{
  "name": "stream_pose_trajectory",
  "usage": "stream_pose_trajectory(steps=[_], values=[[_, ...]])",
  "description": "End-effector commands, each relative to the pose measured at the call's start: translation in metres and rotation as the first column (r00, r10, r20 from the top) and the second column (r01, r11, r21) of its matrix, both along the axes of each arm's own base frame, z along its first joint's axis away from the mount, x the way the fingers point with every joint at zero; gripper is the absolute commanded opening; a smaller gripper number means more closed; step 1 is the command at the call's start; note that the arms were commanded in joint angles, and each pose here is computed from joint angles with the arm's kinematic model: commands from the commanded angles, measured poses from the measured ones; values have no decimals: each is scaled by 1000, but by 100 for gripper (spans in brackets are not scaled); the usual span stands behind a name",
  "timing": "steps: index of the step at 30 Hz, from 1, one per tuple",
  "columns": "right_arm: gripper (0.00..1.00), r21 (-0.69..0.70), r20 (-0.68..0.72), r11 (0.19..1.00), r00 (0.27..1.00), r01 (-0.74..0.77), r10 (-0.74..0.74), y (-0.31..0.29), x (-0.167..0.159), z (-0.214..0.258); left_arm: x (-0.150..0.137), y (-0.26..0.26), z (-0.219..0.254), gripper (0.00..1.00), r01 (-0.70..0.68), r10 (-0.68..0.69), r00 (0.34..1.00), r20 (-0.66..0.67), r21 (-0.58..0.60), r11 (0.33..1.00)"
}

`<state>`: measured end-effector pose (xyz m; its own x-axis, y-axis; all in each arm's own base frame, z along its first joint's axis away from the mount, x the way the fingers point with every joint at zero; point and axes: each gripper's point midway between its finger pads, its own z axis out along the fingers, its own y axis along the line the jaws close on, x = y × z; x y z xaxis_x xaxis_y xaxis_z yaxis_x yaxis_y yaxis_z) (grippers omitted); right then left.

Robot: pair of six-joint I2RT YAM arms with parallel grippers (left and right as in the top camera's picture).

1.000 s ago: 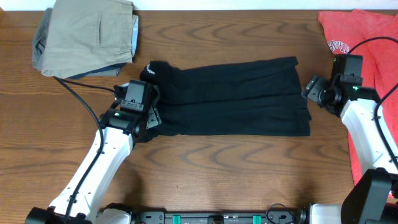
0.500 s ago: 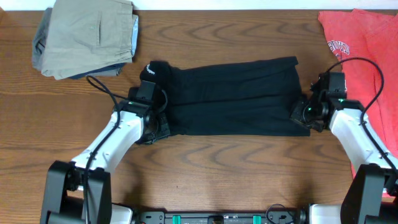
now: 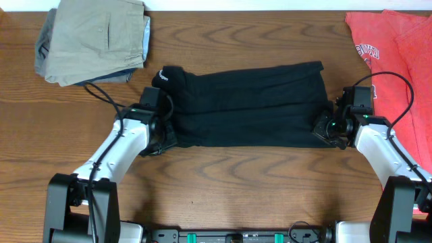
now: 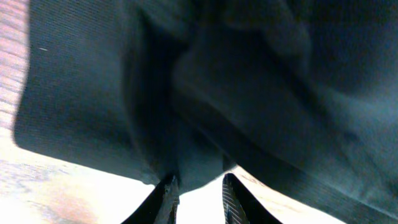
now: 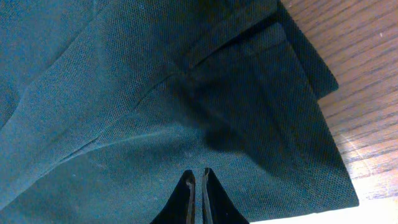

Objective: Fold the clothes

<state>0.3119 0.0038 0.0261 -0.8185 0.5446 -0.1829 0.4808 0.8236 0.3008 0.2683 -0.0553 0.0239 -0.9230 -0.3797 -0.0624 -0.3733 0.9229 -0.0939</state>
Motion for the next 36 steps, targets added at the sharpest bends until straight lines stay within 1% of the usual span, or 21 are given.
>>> stream_pose_trajectory(steps=[1, 4, 9, 12, 13, 14, 17, 20, 25, 31, 33, 36], values=[[6, 14, -13, 1000, 1000, -3, 3, 9, -2, -3, -1, 4, -5, 26, -4, 4, 1000, -17, 0, 1000], [6, 13, -4, 1000, 1000, -17, 17, 14, 0, -3, 0, -4, -9, 26, 16, -17, 1000, -26, -42, 999], [7, 13, -1, 999, 999, -37, 37, 21, 0, -3, -2, -2, -24, 26, 8, -10, 998, -68, -35, 999], [4, 9, -3, 999, 999, -39, 39, 21, 0, -3, -6, 2, -34, 26, -5, 2, 994, -108, -29, 1000], [1, 7, -4, 999, 999, -37, 37, 20, -1, -3, -8, 4, -36, 26, -12, 9, 993, -122, -25, 1000], [2, 6, -5, 999, 999, -37, 37, 20, -1, -3, -10, 7, -37, 26, -19, 16, 991, -133, -21, 1000], [2, 5, -9, 999, 999, -37, 37, 20, -2, -4, -15, 21, -37, 26, -43, 46, 987, -155, 24, 999], [1, -18, -19, 999, 999, -29, 29, 16, -4, -7, -23, 39, -37, 26, -91, 106, 977, -184, 87, 992], [2, -13, -66, 1000, 998, 1, -2, 15, -8, -20, -32, 50, -36, 26, -131, 148, 964, -221, 92, 987], [1, 19, -137, 1000, 991, -3, 6, 20, -17, -38, -37, 56, -35, 26, -132, 157, 958, -240, 116, 984], [2, 18, -154, 1000, 988, -2, 5, 20, -20, -40, -40, 62, -33, 26, -126, 161, 956, -247, 150, 981], [1, -6, -161, 1000, 987, 6, -6, 15, -21, -41, -46, 76, -27, 26, -106, 168, 950, -262, 233, 967]])
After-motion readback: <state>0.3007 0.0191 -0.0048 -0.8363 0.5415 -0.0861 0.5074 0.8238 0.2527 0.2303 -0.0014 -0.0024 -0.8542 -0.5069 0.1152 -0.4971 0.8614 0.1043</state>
